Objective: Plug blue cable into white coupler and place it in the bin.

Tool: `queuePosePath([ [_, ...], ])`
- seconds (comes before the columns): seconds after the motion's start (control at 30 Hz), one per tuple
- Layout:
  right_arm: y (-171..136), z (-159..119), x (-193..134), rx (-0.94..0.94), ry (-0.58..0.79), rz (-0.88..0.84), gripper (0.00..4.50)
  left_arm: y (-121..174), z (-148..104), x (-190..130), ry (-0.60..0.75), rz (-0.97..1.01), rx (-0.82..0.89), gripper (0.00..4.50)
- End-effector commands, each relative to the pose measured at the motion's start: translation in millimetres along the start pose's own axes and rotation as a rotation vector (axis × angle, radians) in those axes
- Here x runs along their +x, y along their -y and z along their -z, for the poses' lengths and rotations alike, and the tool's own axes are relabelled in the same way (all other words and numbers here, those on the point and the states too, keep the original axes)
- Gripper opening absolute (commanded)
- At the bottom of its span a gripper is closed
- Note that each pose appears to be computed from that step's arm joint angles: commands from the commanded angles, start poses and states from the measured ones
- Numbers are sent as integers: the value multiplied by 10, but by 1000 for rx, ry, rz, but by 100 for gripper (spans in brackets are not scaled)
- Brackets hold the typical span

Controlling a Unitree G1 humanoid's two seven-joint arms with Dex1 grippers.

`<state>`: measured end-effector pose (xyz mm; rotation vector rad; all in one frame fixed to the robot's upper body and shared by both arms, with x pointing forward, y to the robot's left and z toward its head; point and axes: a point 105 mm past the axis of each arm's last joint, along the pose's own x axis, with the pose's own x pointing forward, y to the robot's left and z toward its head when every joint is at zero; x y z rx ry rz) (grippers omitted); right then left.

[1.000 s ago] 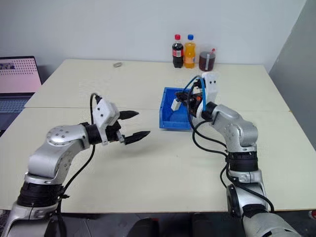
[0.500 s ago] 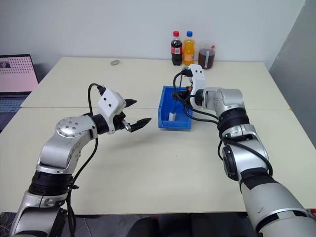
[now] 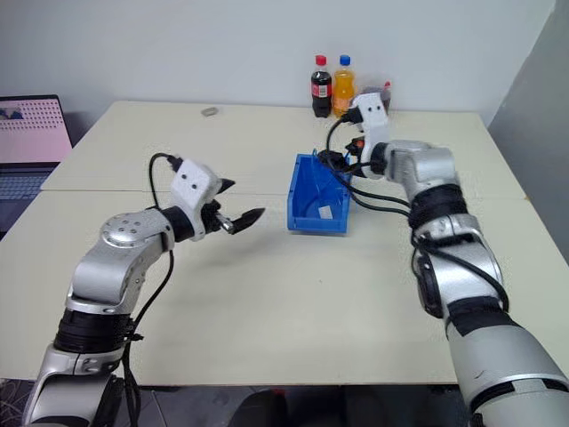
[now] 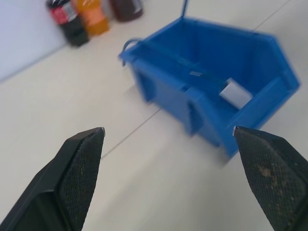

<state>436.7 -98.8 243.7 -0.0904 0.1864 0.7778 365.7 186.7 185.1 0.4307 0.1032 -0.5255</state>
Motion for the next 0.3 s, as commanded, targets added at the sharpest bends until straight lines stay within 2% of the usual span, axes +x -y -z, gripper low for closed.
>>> queuePosePath([
  [0.03, -221, 13, -469, -63, 25, -129, 443, -278, -70, -207, 41, -76, 9, 450],
  [0.2, -156, 163, -831, 22, 18, -105, 443, -379, -37, -261, 40, -47, -22, 450],
  [0.3, -127, 228, -900, 0, -4, -78, 443, -371, -17, -253, 31, -23, -37, 450],
])
